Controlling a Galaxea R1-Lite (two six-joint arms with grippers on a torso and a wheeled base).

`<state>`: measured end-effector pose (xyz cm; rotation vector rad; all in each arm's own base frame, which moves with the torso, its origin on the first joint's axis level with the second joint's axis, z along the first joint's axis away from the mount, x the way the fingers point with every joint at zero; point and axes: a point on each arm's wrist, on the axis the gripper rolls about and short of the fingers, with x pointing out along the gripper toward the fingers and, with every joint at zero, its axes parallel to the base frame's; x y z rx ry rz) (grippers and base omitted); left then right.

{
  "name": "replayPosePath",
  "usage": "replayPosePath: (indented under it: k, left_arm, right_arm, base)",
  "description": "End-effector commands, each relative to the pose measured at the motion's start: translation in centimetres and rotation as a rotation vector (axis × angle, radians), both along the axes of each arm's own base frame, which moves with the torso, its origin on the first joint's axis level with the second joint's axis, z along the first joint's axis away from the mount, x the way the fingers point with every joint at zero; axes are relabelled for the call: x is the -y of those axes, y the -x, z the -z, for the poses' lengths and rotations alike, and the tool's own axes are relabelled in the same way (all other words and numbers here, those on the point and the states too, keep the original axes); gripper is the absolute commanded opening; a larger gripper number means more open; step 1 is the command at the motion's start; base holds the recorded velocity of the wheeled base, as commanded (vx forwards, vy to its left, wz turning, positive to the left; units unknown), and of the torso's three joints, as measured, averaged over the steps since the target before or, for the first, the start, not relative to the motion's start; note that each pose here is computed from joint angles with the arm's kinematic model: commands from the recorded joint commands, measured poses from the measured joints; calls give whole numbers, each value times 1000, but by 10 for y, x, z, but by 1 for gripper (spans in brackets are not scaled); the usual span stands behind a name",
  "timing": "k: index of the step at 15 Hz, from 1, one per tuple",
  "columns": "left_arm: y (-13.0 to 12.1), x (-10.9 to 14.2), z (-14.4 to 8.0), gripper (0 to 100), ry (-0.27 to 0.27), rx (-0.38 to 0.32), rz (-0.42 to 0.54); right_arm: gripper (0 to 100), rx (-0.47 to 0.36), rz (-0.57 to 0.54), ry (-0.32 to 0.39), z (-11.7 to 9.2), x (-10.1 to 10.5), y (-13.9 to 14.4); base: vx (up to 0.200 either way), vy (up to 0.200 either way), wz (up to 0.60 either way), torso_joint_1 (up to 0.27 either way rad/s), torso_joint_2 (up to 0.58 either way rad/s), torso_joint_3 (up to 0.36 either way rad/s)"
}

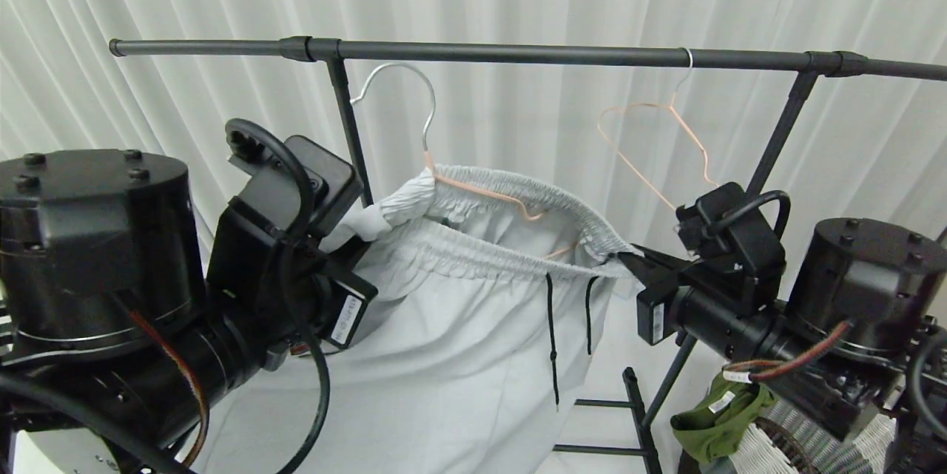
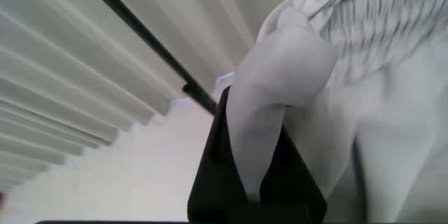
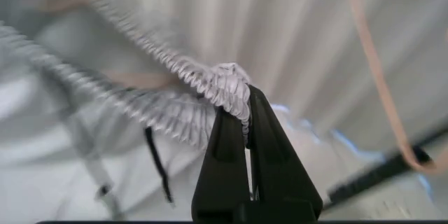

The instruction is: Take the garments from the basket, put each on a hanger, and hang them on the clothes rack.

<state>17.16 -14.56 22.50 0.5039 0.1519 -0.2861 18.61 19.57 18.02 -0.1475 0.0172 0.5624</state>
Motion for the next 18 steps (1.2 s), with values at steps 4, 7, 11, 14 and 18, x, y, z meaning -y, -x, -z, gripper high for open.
replayPosePath:
  k: [4, 7, 11, 14, 18]
  left_arm:
    - [9, 28, -2, 0, 101, -23, 54]
    - [9, 28, -6, 0, 123, 8, 61]
    - [15, 25, -2, 0, 116, -8, 160]
    - [17, 13, 5, 0, 52, -25, 335]
    - [10, -1, 7, 0, 39, 23, 492]
  right_arm:
    - [0, 37, -177, 51, 0, -23, 36]
    - [100, 21, -167, 70, 6, -10, 43]
    - [100, 0, -90, 101, 1, 32, 44]
    - [100, -35, -157, 166, -17, 70, 45]
    - [100, -65, -297, 196, -52, 78, 48]
  base:
    - [0, 0, 0, 0, 0, 0]
    - [0, 0, 0, 0, 0, 0]
    - [0, 0, 0, 0, 0, 0]
    - [0, 0, 0, 0, 0, 0]
    - [0, 0, 0, 0, 0, 0]
